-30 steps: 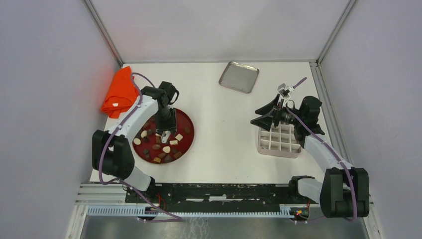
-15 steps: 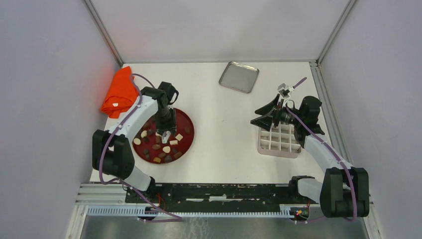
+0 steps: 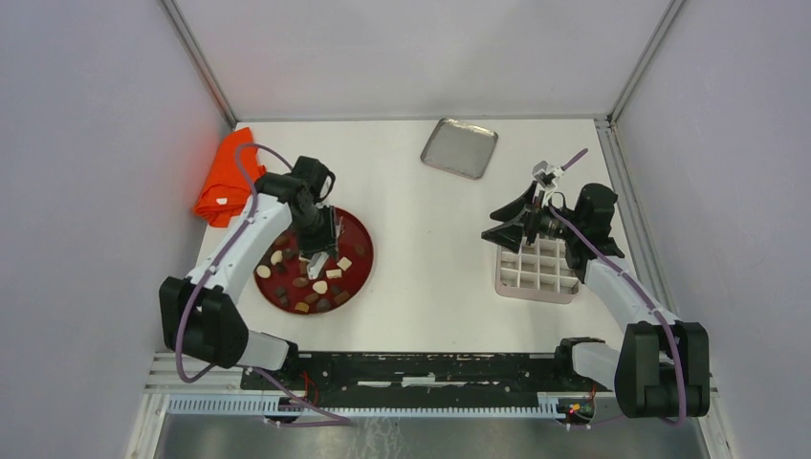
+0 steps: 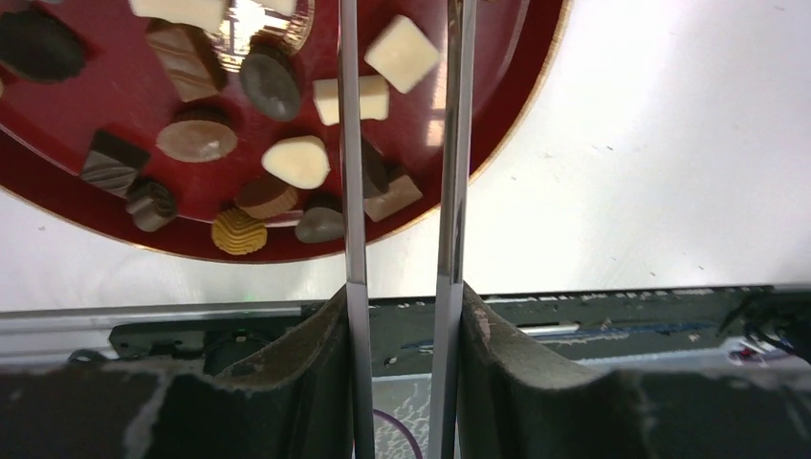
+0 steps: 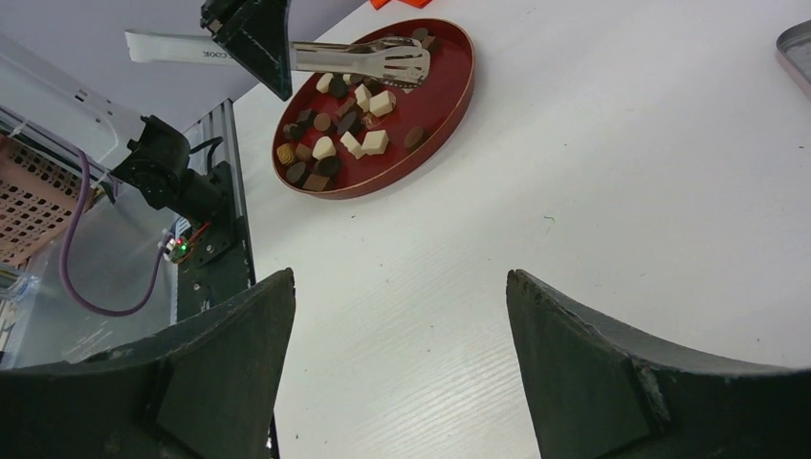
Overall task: Pack the chocolate
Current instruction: Pick up the fake chocolate from the plate, then place the fake chocolate in the packing box.
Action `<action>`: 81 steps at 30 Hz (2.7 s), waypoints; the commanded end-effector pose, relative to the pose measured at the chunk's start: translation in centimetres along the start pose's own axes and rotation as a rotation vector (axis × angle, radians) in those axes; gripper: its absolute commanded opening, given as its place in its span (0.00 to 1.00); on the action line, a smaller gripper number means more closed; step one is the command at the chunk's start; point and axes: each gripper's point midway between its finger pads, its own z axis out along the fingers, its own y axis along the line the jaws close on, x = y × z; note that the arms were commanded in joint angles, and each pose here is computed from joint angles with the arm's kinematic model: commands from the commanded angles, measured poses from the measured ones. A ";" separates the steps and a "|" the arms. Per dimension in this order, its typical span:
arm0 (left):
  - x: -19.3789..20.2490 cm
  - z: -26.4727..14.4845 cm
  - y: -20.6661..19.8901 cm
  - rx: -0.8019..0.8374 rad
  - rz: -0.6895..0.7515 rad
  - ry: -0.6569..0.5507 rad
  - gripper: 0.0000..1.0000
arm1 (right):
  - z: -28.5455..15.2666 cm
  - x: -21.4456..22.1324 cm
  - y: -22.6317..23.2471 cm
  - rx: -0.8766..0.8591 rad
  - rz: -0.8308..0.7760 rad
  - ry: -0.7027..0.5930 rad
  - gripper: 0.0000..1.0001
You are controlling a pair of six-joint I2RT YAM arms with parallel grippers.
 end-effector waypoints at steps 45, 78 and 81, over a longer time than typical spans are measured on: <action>4.1 2.1 -35.7 0.623 0.576 -0.299 0.04 | -21.7 -0.5 -18.1 1.165 -0.324 0.459 0.57; 3.5 4.1 -35.9 0.537 0.595 -0.290 0.34 | -20.6 -0.1 -17.9 1.101 -0.318 0.449 0.57; 3.4 4.1 -35.9 0.535 0.594 -0.291 0.36 | -20.6 0.0 -17.9 1.098 -0.317 0.450 0.57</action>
